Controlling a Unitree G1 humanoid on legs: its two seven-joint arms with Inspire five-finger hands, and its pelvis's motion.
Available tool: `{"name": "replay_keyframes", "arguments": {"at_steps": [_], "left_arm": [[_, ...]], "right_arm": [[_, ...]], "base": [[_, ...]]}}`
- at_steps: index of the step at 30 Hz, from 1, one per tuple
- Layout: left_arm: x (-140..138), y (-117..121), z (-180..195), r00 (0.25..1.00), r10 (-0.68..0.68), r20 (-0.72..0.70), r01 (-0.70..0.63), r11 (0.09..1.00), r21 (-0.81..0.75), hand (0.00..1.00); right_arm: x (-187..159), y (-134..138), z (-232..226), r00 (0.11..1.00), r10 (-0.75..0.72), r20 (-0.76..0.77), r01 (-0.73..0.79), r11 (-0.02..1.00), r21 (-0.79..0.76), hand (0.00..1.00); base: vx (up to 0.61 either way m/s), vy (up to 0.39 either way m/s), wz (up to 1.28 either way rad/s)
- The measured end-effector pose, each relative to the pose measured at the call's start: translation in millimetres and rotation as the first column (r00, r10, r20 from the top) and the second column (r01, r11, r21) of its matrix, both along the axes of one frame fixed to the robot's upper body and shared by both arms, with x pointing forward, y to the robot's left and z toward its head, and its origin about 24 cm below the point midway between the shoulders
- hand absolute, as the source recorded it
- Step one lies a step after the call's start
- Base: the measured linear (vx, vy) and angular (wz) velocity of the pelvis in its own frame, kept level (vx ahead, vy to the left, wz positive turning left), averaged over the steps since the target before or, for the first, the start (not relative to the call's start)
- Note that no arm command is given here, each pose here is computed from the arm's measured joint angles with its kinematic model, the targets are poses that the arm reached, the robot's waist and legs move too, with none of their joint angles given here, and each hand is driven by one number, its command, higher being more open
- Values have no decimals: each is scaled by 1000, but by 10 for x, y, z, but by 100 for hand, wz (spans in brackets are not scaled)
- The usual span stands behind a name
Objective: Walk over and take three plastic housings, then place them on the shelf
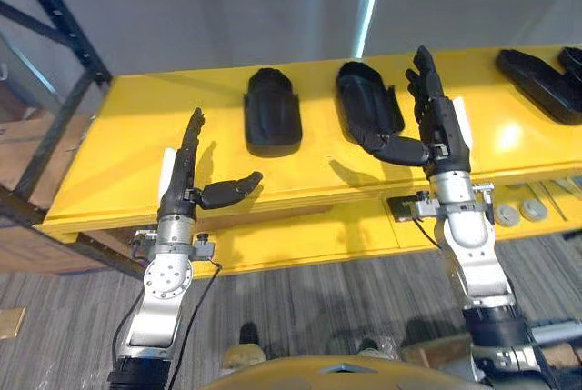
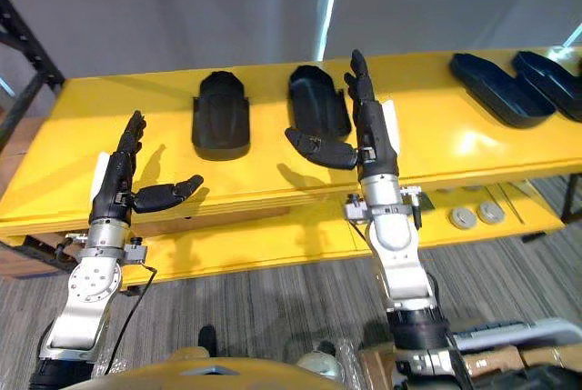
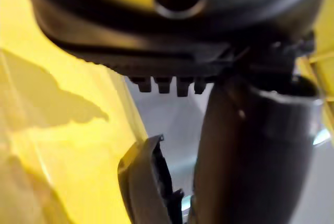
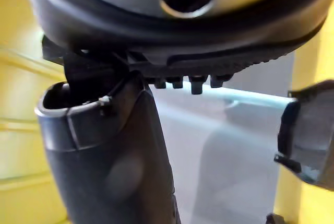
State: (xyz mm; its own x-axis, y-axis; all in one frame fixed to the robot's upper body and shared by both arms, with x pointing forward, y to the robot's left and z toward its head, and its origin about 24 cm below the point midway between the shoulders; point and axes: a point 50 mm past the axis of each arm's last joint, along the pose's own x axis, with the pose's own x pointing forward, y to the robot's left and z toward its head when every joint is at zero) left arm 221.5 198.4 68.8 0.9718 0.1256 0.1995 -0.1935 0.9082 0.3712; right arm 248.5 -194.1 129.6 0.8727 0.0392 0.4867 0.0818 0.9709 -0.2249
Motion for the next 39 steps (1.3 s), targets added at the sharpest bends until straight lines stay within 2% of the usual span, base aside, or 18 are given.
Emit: {"name": "replay_keyframes", "arguments": {"at_steps": [6,11,16,21,26,39], "left_arm": [[158,-67,105,996,59,64,-58,998,-22,100],[251,-53,196,983,144,110,-139,989,-50,100],[358,-11,273,962,227,150,-219,973,-72,100],[434,58,323,912,366,187,-348,930,-121,100],[505,31,331,895,405,189,-381,912,-151,100],[534,152,371,851,482,206,-453,874,-175,100]], "right_arm": [[-184,-69,189,982,-107,157,110,994,-13,100],[-240,-73,146,977,-145,157,141,989,40,100],[-226,-38,163,979,-123,163,117,992,46,100],[-235,24,200,980,-87,177,80,996,45,100],[-230,106,172,984,-60,167,47,995,83,100],[-228,144,152,988,-26,153,10,995,104,100]], "base": [[-23,-6,-13],[0,-6,-3],[-1,-5,-2],[-11,-5,-8],[-1,-3,-2],[-12,-6,-8]]}}
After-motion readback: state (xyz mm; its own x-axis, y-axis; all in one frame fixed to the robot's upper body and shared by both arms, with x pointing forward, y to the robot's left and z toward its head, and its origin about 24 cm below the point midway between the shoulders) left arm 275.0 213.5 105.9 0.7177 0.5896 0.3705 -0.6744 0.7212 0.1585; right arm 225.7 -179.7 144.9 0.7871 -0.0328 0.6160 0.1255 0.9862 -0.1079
